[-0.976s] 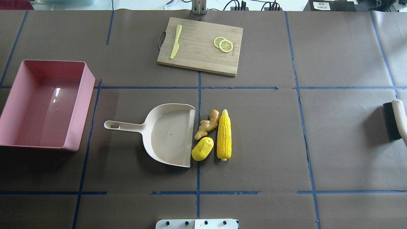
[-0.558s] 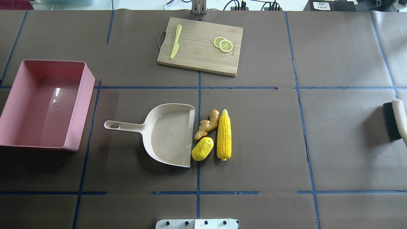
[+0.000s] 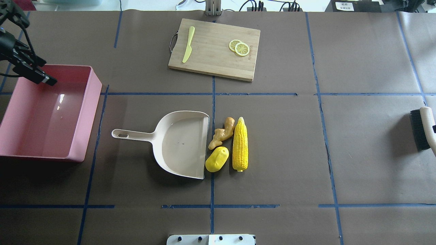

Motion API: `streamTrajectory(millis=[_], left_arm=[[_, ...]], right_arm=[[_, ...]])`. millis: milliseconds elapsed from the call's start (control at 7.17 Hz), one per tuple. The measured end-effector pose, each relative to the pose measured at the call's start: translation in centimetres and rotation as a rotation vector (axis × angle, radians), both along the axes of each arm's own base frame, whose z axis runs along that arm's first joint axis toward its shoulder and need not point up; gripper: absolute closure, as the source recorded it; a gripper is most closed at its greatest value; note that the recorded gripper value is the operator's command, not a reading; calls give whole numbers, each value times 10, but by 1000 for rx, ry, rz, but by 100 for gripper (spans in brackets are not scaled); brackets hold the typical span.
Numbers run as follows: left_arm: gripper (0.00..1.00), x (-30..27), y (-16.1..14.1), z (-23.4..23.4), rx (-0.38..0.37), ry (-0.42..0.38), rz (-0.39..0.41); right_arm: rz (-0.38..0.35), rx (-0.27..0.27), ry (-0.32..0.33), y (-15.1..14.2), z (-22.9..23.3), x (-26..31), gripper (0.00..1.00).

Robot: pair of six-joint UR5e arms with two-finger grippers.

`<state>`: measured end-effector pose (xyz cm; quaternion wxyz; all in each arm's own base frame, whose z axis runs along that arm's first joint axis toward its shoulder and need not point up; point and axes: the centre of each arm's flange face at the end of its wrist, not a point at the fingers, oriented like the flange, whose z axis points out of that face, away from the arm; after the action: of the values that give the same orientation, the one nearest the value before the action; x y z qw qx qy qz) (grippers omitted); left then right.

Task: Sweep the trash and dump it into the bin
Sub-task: 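Reach the left gripper over the pink bin down to the dustpan handle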

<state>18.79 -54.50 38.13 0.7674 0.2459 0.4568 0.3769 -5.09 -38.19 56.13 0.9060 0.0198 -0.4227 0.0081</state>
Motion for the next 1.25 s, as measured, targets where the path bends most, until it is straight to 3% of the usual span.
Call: streamTrajectory(millis=[279, 418, 837, 1255], left_arm=[[0, 63, 23, -28, 188, -48, 95], [0, 93, 37, -33, 230, -61, 143], [0, 136, 57, -46, 263, -58, 215], [0, 167, 66, -67, 325, -74, 221]], right_arm=[[77, -74, 19, 21, 17, 5, 1], [97, -99, 47, 26, 23, 0, 1], [64, -138, 99, 49, 43, -14, 0], [15, -168, 120, 63, 60, -25, 1]])
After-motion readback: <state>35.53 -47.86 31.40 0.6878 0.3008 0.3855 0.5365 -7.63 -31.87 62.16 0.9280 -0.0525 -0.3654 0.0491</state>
